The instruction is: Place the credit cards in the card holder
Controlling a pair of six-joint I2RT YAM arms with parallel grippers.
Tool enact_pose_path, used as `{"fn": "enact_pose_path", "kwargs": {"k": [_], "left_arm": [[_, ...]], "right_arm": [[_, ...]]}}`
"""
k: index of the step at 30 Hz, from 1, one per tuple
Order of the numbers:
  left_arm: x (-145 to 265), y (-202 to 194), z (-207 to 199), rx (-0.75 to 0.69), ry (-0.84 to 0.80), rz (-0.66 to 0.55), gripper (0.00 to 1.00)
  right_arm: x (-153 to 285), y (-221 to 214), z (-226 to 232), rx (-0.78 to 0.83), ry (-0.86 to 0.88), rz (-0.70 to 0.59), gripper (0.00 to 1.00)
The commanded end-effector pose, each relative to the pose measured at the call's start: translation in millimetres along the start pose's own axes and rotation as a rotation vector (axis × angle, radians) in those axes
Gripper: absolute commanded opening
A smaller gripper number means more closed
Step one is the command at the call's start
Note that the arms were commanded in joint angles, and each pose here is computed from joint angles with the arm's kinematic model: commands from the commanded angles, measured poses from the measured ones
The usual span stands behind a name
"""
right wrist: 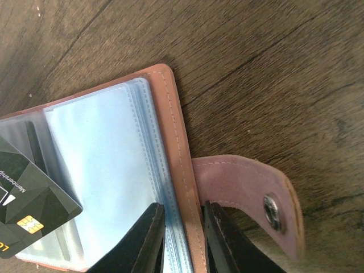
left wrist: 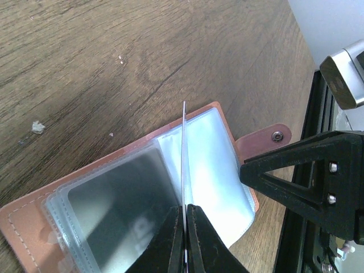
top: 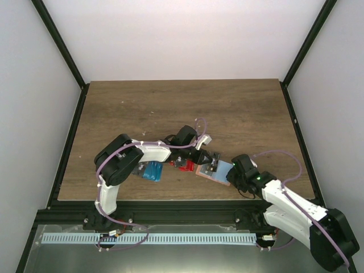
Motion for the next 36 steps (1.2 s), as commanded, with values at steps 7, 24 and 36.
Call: {"fn": "enact_pose_path", "kwargs": {"k": [7,24,36], "left_arm": [[-3,-8,2,0.036,-0.046,0.026,0.04],[0,-14,19,0.253,-0.020,-0.005,0.04],[9,-15,38,0.384,-0.019,-0.054,0.04]], "right_arm": [[-2,0,-1,0.007,-0.024,0.019,0.22],[-3,-4,2,0.027,0.007,0.046,0.16],[-2,-5,3,0.022,0.024,0.054,0.16]]}}
Point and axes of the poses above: each gripper's point midway between its finger pads, its own x axis back along the fingers, its own z axis along the line the jaws close on, y = z × x, the point moved 5 cm from there along x, back along the fingers, and after that the axes turned 12 degrees about x, right-handed, at the moved point
